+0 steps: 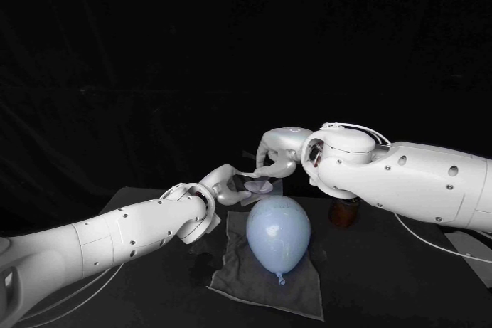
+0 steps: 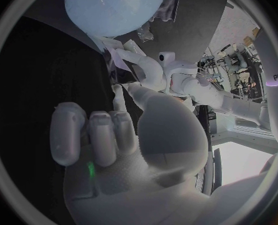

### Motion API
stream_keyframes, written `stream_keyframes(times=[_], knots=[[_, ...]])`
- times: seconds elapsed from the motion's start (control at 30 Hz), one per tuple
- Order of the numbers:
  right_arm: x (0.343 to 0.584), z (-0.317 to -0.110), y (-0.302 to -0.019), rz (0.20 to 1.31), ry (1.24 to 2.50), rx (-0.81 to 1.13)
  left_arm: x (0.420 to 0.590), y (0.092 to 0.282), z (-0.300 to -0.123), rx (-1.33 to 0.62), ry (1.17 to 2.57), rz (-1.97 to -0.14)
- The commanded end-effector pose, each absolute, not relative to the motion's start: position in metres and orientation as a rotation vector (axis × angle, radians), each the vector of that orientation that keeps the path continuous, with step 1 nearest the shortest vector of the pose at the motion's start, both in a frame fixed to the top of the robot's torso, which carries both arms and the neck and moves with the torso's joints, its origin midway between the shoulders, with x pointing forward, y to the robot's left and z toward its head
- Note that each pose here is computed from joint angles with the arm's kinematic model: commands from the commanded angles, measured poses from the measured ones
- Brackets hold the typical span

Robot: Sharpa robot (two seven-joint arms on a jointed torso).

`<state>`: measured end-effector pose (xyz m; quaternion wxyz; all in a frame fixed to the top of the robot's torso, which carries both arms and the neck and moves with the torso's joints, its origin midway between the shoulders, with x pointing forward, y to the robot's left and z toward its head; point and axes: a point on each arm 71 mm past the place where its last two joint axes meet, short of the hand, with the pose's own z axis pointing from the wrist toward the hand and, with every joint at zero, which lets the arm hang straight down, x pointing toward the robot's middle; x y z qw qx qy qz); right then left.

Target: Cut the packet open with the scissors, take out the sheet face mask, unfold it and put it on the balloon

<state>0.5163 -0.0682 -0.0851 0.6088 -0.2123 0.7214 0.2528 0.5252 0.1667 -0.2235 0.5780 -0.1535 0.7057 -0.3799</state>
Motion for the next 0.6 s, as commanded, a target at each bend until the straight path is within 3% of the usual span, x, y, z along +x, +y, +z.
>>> stream_keyframes(times=[0.03,0.6], knots=[[0.5155,-0.0858,-0.0682,0.580,1.671,-0.511,0.5253,0.1650,-0.2218,-0.353,1.648,-0.892],[0.5108,-0.0878,-0.0698,0.577,1.696,-0.562,0.5277,0.1645,-0.2234,-0.363,1.656,-0.887]])
